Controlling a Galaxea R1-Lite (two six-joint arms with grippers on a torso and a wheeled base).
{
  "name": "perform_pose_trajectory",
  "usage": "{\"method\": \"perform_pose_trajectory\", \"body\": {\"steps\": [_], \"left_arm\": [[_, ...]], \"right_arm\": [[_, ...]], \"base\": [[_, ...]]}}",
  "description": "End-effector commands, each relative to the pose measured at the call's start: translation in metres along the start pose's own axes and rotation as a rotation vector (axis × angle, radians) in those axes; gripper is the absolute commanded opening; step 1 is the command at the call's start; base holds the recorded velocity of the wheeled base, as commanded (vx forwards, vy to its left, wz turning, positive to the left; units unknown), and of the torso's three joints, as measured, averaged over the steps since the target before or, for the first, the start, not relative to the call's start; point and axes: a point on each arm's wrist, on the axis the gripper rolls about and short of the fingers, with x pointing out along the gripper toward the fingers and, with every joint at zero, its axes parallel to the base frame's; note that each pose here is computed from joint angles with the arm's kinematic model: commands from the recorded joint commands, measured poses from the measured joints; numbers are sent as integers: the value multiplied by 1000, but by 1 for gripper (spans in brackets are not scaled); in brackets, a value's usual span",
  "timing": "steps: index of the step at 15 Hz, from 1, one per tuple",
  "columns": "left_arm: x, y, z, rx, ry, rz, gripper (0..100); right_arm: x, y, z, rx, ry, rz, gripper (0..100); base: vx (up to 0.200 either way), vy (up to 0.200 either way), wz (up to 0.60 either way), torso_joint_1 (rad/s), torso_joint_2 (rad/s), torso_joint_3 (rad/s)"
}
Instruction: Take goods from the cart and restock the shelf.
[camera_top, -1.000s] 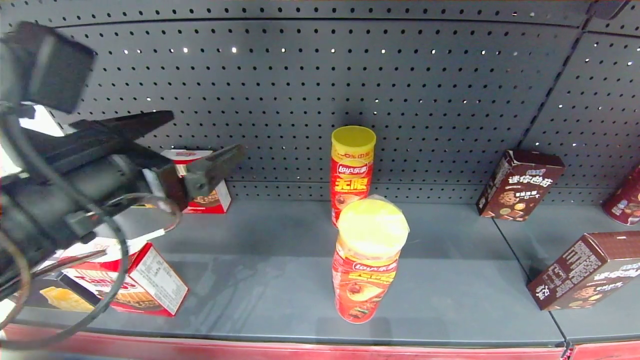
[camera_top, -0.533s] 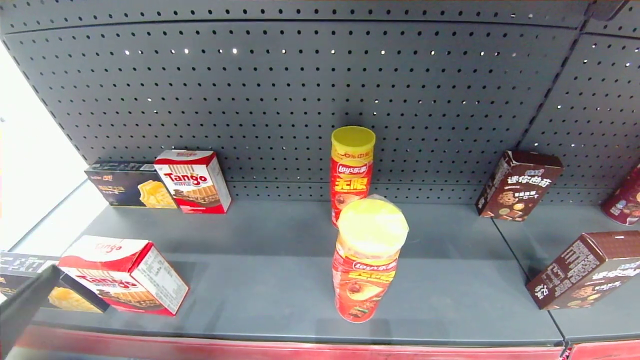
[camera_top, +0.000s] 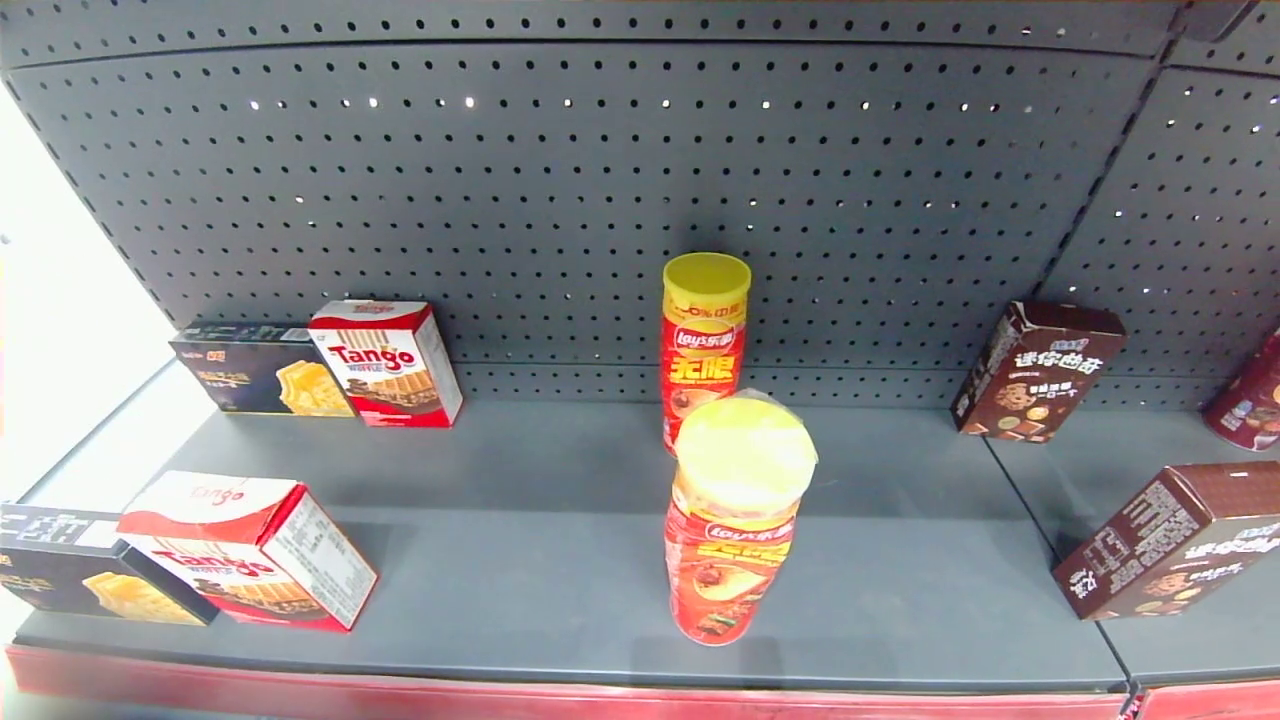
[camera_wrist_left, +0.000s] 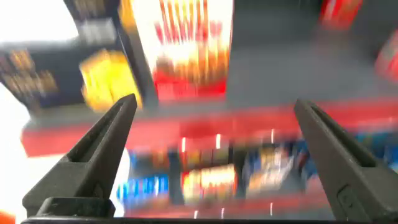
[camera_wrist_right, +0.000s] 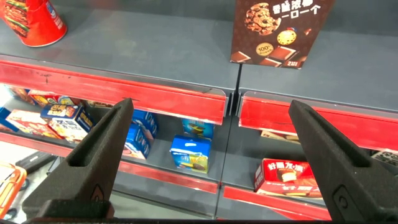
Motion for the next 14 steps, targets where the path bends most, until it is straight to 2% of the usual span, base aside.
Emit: {"method": "perform_pose_trajectory", "body": {"steps": [1,2,3,4,5,8,10,11,12,13,14], "left_arm": [[-3,1,-3,-2,-33,-134,100],[-4,0,-3,-5,-42,-78,100],[-6,0,-4,-20,-64,-20,100],[-7,0,-4,-45,-78,-45,100],[-9,0,-5,-47,-103,-64,100],[-9,0,-5,-49,-103,-65,100],[-9,0,-5,-77,-101,-61,100],[-9,1,-6,-38,-91,10,100],[-9,4,-11,26,-25,165,100],[-10,5,-12,16,-7,185,100],[-9,4,-12,16,-16,159,100]], "right_arm": [[0,0,0,0,1,0,100],[0,0,0,0,1,0,100],[0,0,0,0,1,0,100],[0,0,0,-1,1,0,100],[0,0,0,0,1,0,100],[0,0,0,0,1,0,100],[0,0,0,-1,1,0,100],[0,0,0,-1,1,0,100],[0,0,0,-1,1,0,100],[0,0,0,-1,1,0,100],[0,0,0,0,1,0,100]], "base": [[0,0,0,0,0,0],[0,0,0,0,0,0],[0,0,0,0,0,0],[0,0,0,0,0,0],[0,0,0,0,0,0],[0,0,0,0,0,0],[0,0,0,0,0,0],[0,0,0,0,0,0],[0,0,0,0,0,0],[0,0,0,0,0,0],[0,0,0,0,0,0]]}}
